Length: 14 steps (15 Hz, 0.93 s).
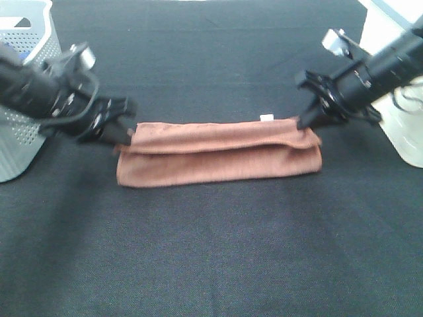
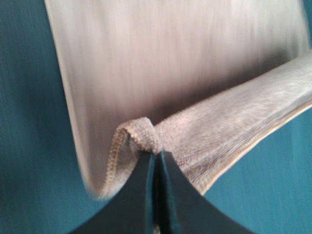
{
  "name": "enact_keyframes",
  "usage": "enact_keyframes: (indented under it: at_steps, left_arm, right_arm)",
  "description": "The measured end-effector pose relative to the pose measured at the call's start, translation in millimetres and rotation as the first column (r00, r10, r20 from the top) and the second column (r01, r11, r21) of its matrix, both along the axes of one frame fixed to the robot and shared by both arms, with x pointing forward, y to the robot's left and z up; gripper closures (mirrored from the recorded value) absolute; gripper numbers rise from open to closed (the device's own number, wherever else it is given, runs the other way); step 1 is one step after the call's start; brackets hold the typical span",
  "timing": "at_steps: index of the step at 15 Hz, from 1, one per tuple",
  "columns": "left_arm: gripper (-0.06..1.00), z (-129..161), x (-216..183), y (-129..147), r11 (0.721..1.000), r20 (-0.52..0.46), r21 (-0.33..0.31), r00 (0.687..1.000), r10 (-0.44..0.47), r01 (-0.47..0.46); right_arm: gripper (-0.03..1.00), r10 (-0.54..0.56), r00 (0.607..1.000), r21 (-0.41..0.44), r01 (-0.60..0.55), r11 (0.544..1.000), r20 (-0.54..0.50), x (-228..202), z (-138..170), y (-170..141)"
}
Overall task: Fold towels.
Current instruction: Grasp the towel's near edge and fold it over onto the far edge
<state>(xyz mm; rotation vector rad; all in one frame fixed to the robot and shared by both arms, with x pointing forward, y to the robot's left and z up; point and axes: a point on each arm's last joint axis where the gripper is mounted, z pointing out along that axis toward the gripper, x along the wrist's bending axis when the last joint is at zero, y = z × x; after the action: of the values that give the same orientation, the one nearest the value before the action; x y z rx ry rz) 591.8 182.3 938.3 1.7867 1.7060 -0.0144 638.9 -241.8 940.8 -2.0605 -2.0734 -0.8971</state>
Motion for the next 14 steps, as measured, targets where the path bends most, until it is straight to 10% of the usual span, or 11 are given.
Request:
enact_keyframes:
  at_steps: [9, 13, 14]
  left_arm:
    - [0.94, -29.2, 71.2, -11.9, 0.999, 0.087, 0.025, 0.995, 0.040, -0.042]
    - [0.75, -40.2, 78.5, -13.8, 0.999, 0.076, 0.027, 0.996, 0.038, -0.040]
    - [0.45, -39.5, 78.9, -14.0, 0.999, 0.078, 0.029, 0.996, 0.034, -0.037]
  right_arm:
    - [0.92, 0.000, 0.998, -0.027, 0.001, 1.000, 0.056, 66.2, -34.0, 0.7]
    - [0.55, -0.002, 0.999, -0.041, 0.004, 0.999, 0.052, 67.7, -42.1, -0.4]
    - [0.30, -0.008, 0.999, -0.038, 0.009, 0.999, 0.046, 67.4, -42.1, -0.4]
